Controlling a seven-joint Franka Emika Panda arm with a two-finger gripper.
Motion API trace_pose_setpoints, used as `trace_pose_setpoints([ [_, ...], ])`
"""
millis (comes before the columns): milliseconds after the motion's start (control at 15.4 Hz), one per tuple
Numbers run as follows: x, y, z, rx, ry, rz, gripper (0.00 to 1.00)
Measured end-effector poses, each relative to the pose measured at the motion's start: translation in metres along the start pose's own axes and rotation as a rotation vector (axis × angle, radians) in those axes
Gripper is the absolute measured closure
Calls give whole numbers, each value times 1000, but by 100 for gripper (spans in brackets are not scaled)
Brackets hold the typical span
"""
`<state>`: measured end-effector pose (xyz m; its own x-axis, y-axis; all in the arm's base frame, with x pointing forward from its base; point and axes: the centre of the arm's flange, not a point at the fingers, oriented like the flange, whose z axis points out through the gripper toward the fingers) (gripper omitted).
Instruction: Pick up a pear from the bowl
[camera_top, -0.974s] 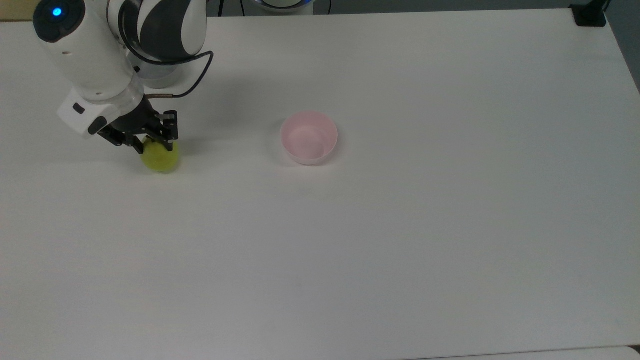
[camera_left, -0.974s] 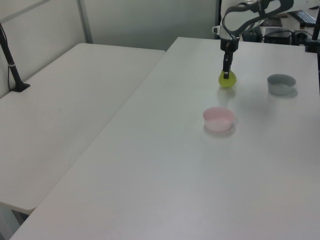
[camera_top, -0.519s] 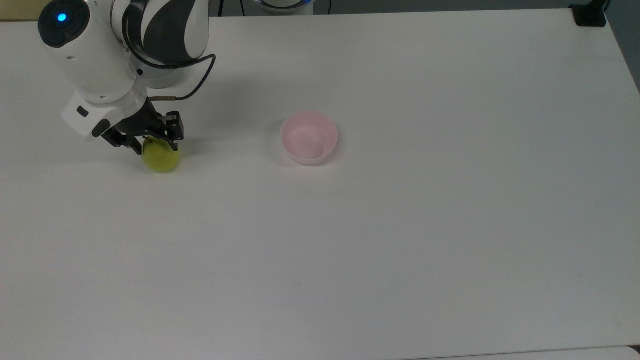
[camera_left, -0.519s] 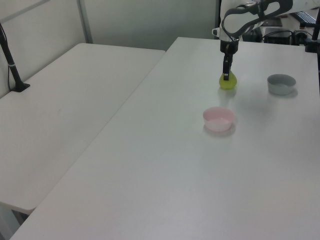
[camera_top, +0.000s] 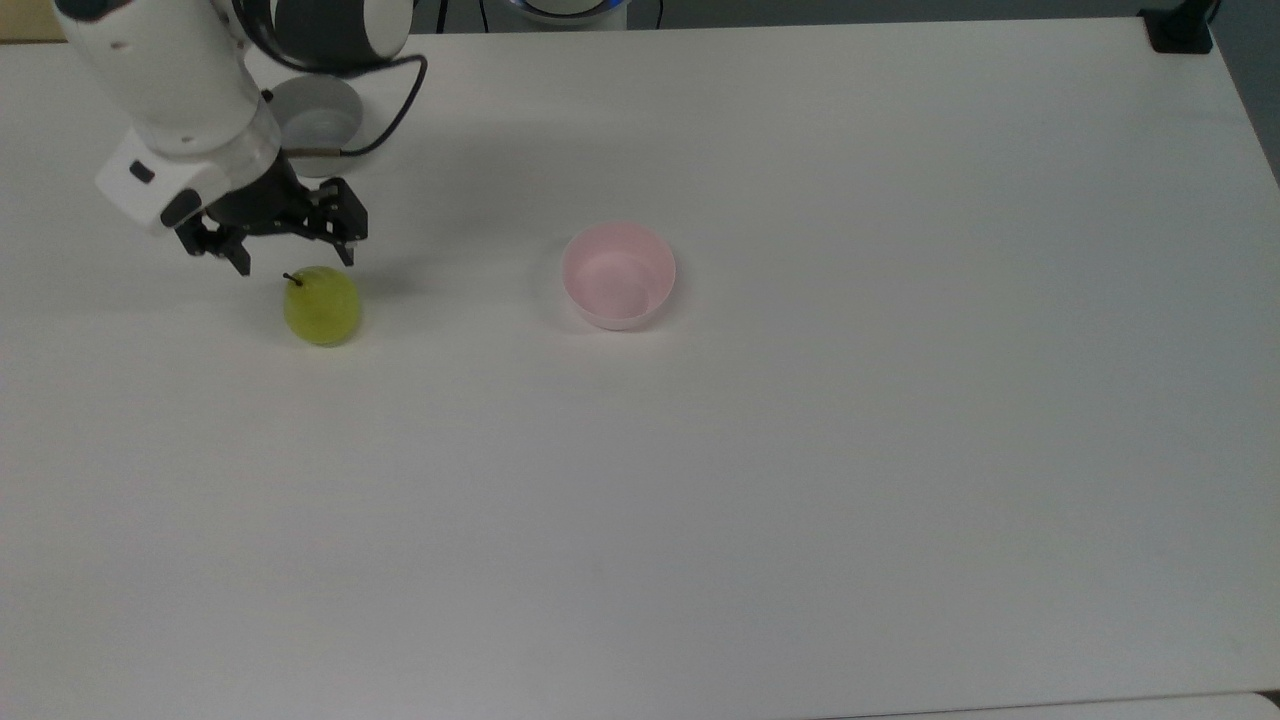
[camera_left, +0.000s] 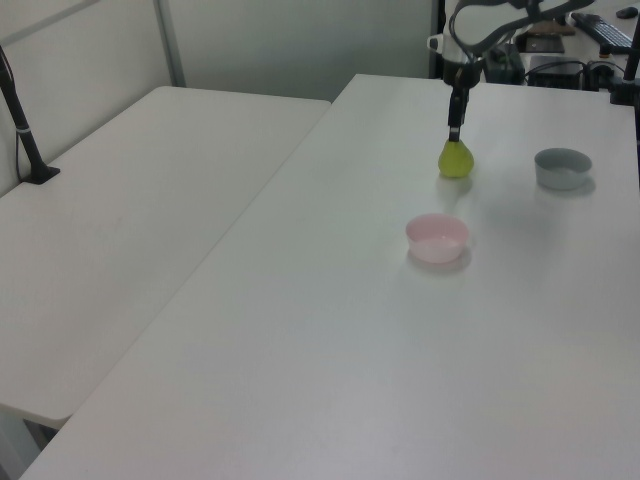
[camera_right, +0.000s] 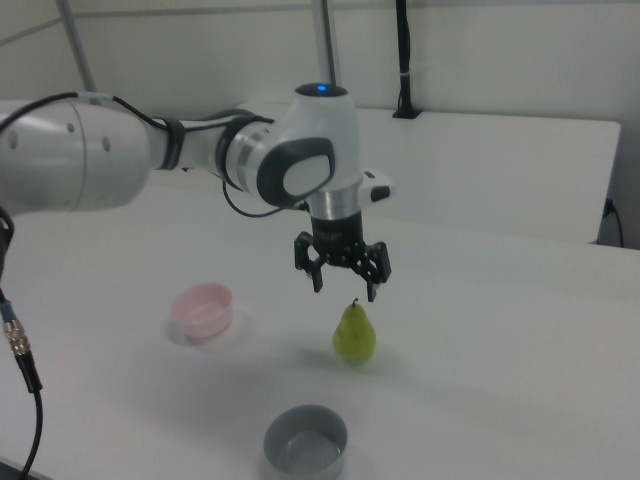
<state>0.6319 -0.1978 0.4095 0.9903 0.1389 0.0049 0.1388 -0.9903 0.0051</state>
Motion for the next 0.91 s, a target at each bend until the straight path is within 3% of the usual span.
trace_pose_setpoints([
  [325, -11, -29, -65, -32, -6, 110, 0],
  [909, -71, -72, -196, 18, -19, 186, 0],
])
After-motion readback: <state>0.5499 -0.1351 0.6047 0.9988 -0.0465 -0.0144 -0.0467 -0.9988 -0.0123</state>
